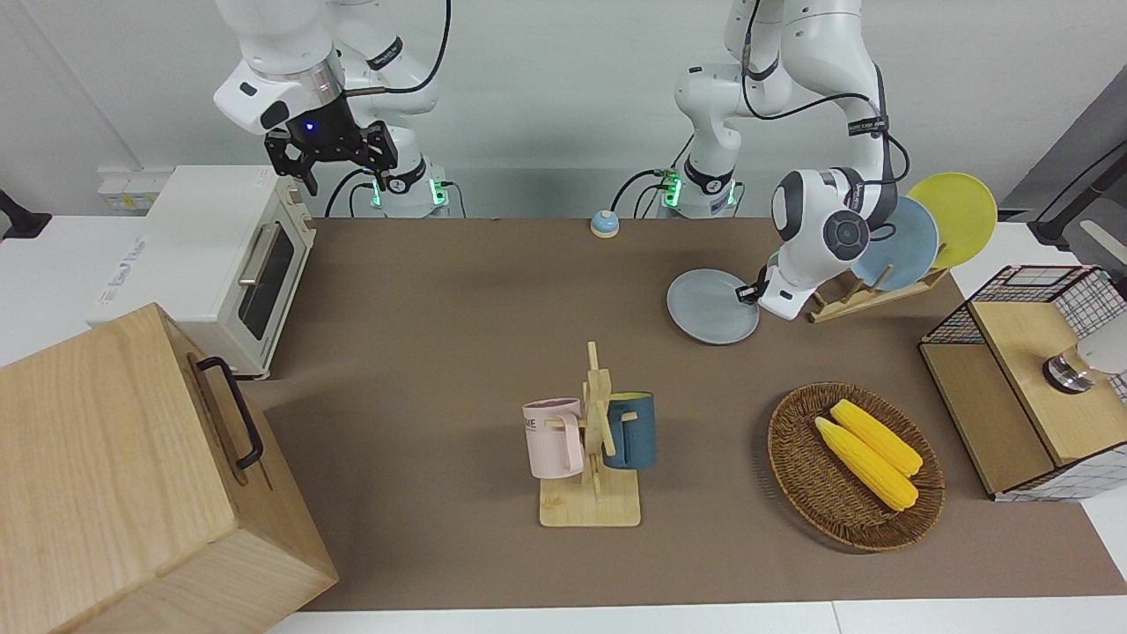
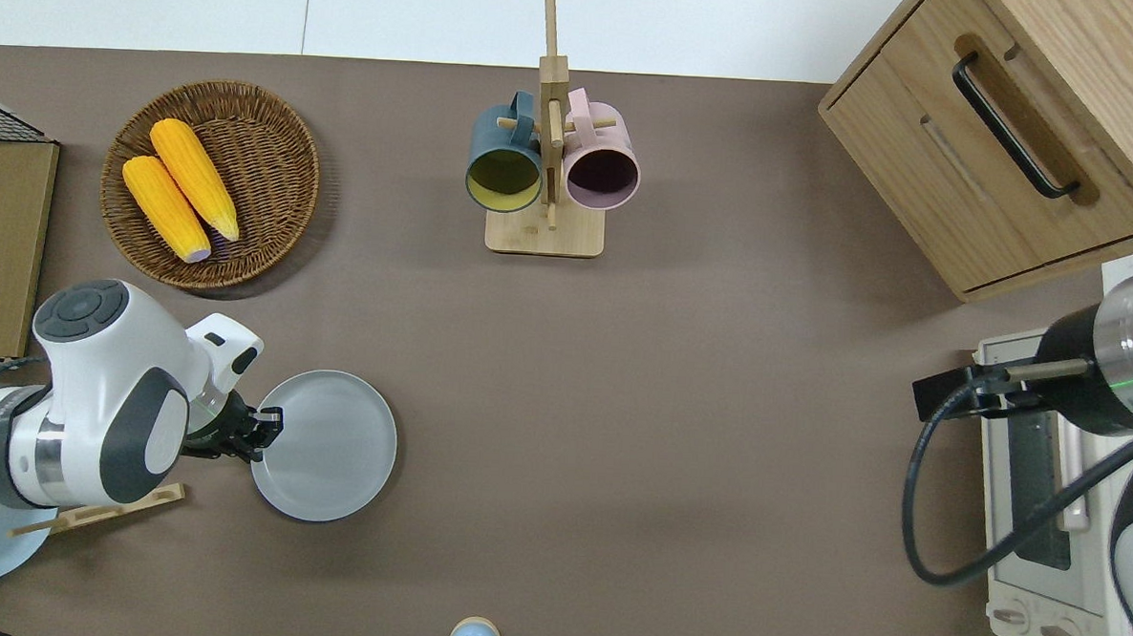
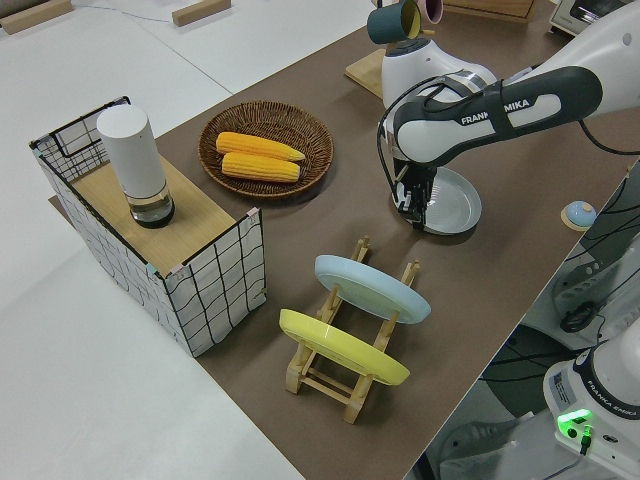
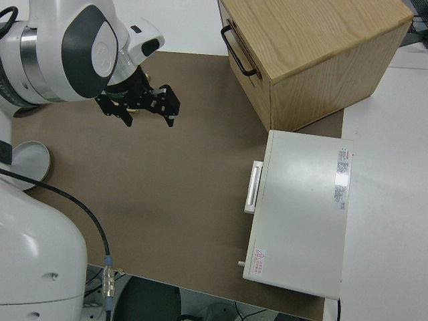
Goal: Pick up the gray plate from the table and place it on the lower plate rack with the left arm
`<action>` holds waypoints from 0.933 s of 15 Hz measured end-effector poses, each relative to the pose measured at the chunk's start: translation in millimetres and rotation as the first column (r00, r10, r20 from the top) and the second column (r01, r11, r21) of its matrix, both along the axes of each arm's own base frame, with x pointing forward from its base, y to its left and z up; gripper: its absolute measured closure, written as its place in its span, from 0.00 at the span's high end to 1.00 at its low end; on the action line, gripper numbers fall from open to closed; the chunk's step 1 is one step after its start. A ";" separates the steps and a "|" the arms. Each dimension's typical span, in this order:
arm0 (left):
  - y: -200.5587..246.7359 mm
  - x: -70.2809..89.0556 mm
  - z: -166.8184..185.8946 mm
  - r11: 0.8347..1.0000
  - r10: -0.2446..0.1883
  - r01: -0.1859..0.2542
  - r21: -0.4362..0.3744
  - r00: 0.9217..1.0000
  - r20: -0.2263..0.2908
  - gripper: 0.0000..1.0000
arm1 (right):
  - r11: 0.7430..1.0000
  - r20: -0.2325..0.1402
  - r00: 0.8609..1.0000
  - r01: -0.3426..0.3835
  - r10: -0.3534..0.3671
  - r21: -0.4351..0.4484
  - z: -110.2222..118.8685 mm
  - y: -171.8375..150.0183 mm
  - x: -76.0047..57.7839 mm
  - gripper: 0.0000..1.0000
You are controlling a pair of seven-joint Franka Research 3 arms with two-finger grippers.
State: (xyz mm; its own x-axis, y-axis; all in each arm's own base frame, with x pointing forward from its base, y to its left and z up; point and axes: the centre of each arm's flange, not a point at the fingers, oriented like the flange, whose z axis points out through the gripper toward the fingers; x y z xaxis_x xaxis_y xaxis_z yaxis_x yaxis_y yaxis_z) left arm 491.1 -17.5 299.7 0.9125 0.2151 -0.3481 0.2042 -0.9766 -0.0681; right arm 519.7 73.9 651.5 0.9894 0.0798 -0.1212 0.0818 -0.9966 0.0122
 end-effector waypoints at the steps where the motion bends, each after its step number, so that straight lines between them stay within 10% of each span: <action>1: 0.1 2.5 5.2 1.000 0.000 0.000 0.000 1.000 0.006 0.06 | 1.000 0.000 1.000 0.000 0.000 0.000 0.0 0.0 0.0 0.99; 6: 13.0 35.9 94.5 1.000 -0.001 0.000 0.030 0.999 0.036 0.03 | 1.000 0.000 1.000 0.000 0.000 0.000 0.0 0.0 0.0 0.99; 10: 22.1 32.2 137.2 0.968 0.033 -0.029 0.251 0.999 -0.012 0.03 | 1.000 0.000 1.000 0.000 0.000 0.000 0.0 0.0 0.0 0.99; 14: 28.2 17.8 169.7 0.854 0.014 0.025 0.520 0.997 -0.071 0.03 | 1.000 0.000 1.000 0.000 0.000 0.000 0.0 0.0 0.0 0.99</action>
State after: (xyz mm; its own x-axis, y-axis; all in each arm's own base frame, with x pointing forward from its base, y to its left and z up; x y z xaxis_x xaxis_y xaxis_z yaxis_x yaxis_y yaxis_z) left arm 508.9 10.7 469.4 0.8917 0.3778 -0.2493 0.1745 -0.7952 -0.5807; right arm 519.7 73.9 651.5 0.9894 0.0798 -0.1212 0.0818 -0.9966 0.0122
